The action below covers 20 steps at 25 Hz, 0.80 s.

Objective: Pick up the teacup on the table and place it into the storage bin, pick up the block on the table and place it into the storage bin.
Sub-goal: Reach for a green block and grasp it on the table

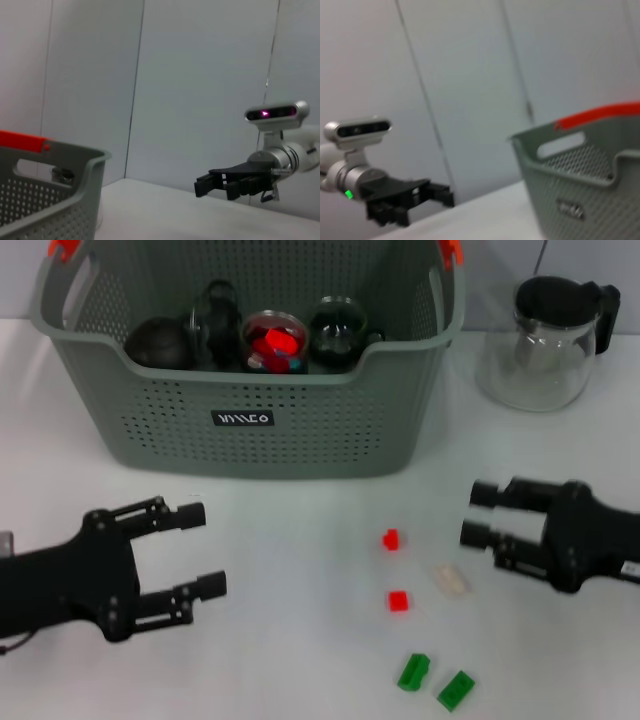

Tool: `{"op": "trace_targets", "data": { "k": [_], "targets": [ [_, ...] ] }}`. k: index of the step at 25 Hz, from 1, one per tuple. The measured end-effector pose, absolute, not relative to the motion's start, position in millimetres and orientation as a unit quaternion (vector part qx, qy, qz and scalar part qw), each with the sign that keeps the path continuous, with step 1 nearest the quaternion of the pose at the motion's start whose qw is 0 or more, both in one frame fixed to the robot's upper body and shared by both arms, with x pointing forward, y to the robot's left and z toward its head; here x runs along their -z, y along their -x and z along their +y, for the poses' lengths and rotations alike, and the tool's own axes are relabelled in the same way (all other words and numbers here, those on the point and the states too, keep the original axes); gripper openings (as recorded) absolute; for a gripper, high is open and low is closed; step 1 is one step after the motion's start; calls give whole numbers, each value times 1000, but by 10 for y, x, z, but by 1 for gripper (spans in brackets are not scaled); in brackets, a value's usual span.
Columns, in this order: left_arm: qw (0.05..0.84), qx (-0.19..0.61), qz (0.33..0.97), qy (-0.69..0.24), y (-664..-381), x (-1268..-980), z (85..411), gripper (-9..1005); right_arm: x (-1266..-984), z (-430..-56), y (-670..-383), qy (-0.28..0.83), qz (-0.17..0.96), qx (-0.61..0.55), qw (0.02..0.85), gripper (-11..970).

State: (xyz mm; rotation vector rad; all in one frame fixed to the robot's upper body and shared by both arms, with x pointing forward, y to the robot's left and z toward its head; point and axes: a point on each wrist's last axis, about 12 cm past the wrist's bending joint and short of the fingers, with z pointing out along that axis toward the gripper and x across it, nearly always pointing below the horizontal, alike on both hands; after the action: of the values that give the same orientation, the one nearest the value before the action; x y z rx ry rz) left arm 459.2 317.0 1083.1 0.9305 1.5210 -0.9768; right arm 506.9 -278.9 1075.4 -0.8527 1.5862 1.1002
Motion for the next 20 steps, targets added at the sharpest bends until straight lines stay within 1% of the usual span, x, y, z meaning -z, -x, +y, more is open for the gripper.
{"op": "trace_targets", "data": {
  "k": [5, 8, 13, 17, 20],
  "targets": [
    [531, 403, 637, -386, -4533, -10780, 3163, 753, -10839, -2734, -5123, 406, 690, -456, 389, 550],
    [537, 400, 641, -375, -4527, -10763, 3180, 753, -10984, -2683, -5210, 440, 719, -437, 314, 550],
    [541, 402, 642, -365, -4517, -10736, 3162, 753, -11281, -2526, -5388, 484, 747, -393, 230, 550],
    [546, 405, 641, -356, -4517, -10725, 3145, 752, -11497, -2284, -5514, 520, 760, -351, 170, 550],
    [556, 404, 641, -341, -4519, -10719, 3159, 752, -11589, -2069, -5602, 519, 773, -339, 133, 550]
  ]
}}
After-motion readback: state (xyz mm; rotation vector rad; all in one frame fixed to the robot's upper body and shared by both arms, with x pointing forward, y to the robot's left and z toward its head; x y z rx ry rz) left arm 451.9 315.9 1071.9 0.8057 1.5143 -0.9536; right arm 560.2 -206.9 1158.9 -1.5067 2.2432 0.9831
